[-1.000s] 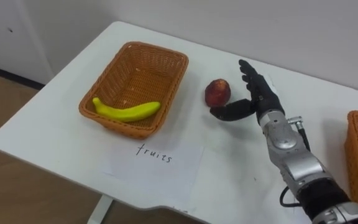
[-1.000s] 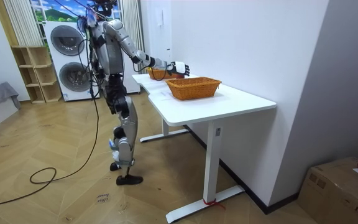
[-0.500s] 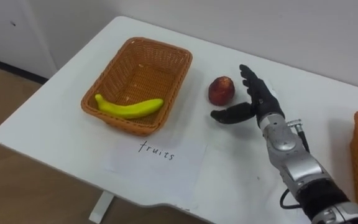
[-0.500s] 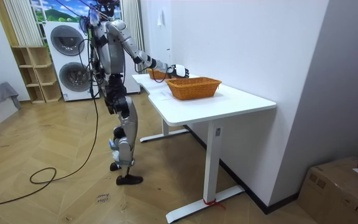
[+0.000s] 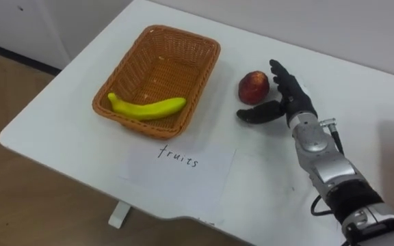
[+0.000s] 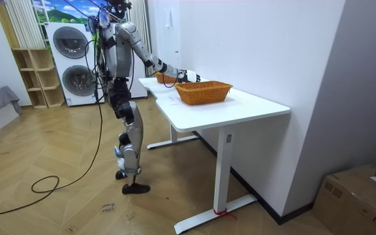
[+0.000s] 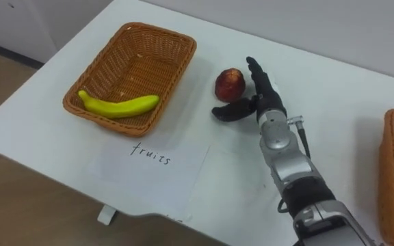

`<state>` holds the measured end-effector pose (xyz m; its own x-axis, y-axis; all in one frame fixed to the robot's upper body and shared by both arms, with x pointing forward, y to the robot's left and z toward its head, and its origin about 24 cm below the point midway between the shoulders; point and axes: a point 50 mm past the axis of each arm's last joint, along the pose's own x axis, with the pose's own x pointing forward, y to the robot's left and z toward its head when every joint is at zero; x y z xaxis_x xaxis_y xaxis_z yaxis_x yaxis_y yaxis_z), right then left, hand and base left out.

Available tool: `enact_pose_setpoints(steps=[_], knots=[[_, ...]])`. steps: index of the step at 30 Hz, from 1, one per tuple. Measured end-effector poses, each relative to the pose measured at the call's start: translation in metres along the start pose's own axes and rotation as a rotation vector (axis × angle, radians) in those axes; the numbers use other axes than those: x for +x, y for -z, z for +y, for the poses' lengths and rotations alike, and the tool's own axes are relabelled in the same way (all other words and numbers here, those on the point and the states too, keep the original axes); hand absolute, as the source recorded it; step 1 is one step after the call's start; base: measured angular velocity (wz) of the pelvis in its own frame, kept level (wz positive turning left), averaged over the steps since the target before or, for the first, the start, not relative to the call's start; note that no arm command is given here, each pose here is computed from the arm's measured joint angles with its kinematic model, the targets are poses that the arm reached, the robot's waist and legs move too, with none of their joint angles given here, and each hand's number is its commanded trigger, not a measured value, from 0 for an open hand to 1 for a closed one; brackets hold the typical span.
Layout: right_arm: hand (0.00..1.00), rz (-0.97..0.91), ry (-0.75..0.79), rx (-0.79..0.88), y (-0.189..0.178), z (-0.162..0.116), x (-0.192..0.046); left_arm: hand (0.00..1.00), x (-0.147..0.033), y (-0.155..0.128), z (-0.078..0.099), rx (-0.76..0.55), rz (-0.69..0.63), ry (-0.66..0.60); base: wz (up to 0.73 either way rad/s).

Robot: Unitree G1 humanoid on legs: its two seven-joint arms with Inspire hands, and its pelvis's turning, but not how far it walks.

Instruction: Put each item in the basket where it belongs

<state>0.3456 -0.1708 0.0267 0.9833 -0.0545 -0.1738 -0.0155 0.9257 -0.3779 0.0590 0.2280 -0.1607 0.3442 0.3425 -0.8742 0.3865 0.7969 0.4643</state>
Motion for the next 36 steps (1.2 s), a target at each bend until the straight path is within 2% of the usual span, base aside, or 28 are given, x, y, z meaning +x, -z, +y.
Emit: enact_pose_setpoints(steps=[17, 36], knots=[[0.00, -0.021, 0.026, -0.027, -0.0001, -0.0036, 0.0001, 0.00, 0.0005, -0.0043, 0.0001, -0.008, -0.015, 0.001, -0.02], [0.00, -0.013, 0.003, -0.072, -0.0003, -0.0047, 0.0020, 0.00, 0.0012, 0.0042, 0.0002, -0.013, 0.020, 0.009, 0.00]])
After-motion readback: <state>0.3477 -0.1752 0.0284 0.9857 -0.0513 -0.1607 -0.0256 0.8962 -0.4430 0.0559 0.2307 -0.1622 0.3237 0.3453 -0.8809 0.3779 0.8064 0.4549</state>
